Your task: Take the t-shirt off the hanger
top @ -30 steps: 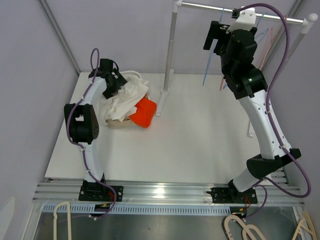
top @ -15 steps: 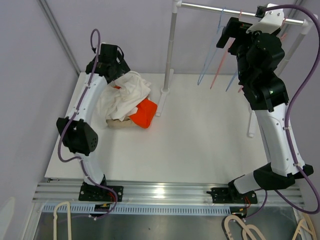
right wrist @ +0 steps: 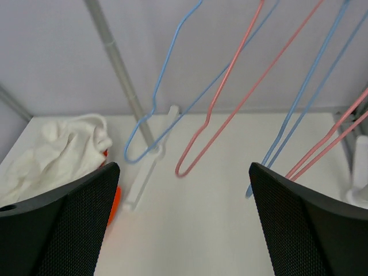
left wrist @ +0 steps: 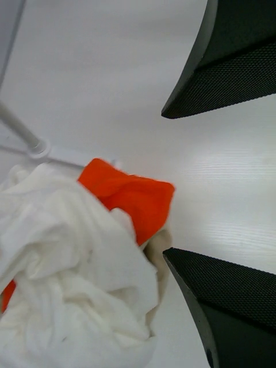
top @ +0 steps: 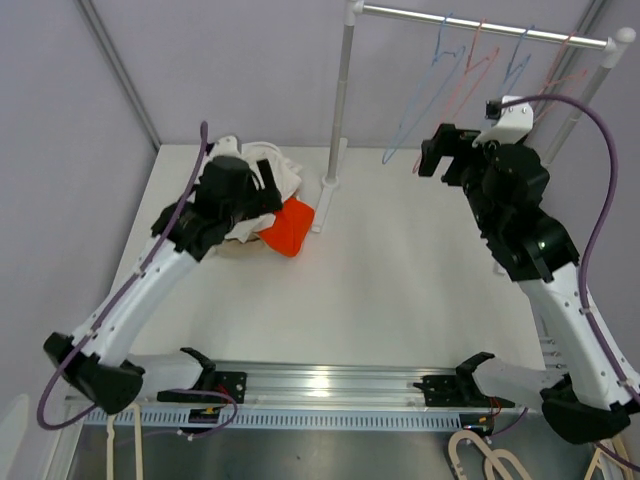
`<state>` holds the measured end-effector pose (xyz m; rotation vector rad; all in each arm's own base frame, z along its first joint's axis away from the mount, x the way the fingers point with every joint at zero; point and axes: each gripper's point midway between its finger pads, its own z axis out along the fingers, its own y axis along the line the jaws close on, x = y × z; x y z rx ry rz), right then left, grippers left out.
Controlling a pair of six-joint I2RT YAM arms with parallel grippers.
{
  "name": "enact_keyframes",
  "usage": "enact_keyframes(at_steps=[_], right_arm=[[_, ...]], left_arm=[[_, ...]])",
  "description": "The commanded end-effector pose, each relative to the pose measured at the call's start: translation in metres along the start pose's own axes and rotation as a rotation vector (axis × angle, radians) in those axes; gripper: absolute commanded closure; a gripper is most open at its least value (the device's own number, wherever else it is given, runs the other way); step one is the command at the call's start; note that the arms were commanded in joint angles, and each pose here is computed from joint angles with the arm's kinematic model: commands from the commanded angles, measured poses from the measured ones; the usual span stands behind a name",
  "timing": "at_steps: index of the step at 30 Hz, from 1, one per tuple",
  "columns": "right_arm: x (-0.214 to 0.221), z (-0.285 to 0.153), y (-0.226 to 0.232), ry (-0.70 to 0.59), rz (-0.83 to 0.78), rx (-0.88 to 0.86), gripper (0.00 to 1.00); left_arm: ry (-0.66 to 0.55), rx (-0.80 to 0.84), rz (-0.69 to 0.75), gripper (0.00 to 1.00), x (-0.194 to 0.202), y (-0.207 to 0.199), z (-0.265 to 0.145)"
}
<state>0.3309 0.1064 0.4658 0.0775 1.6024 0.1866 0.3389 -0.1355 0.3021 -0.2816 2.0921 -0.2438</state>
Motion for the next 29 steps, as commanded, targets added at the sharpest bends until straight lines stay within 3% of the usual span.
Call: enact_keyframes(at_steps=[1, 2, 4, 5, 11, 16, 29], right_arm=[[0.01, -0.04, 0.017, -0.005, 0.07, -0.133, 0.0], [0.006, -0.062, 0.02, -0.024, 0.088, -0.185, 0.0], [0.028, -0.075, 0.017, 0.029, 0.083, -0.199, 0.01], [0.031, -0.084, 0.013, 0.039, 0.103, -0.205, 0.0], [0.102, -0.094, -0.008, 0.226, 0.042, -0.14, 0.01], [0.133, -0.105, -0.013, 0.265, 0.037, -0.169, 0.0], [0.153, -0.106, -0.021, 0.321, -0.009, -0.139, 0.0]], left_arm=[[-0.077, 0.149, 0.067, 0.01, 0.011, -0.01, -0.039], [-0.151, 0.228, 0.047, 0.0, -0.002, -0.011, -0.067], [-0.147, 0.272, 0.057, 0.0, 0.018, -0.002, -0.075], [-0.202, 0.311, 0.05, 0.0, 0.01, 0.003, -0.095], [-0.224, 0.414, 0.109, 0.0, 0.032, 0.019, -0.129], [-0.27, 0.36, 0.109, 0.0, 0.038, 0.046, -0.141], [-0.287, 0.238, 0.074, 0.01, 0.038, 0.073, -0.14]])
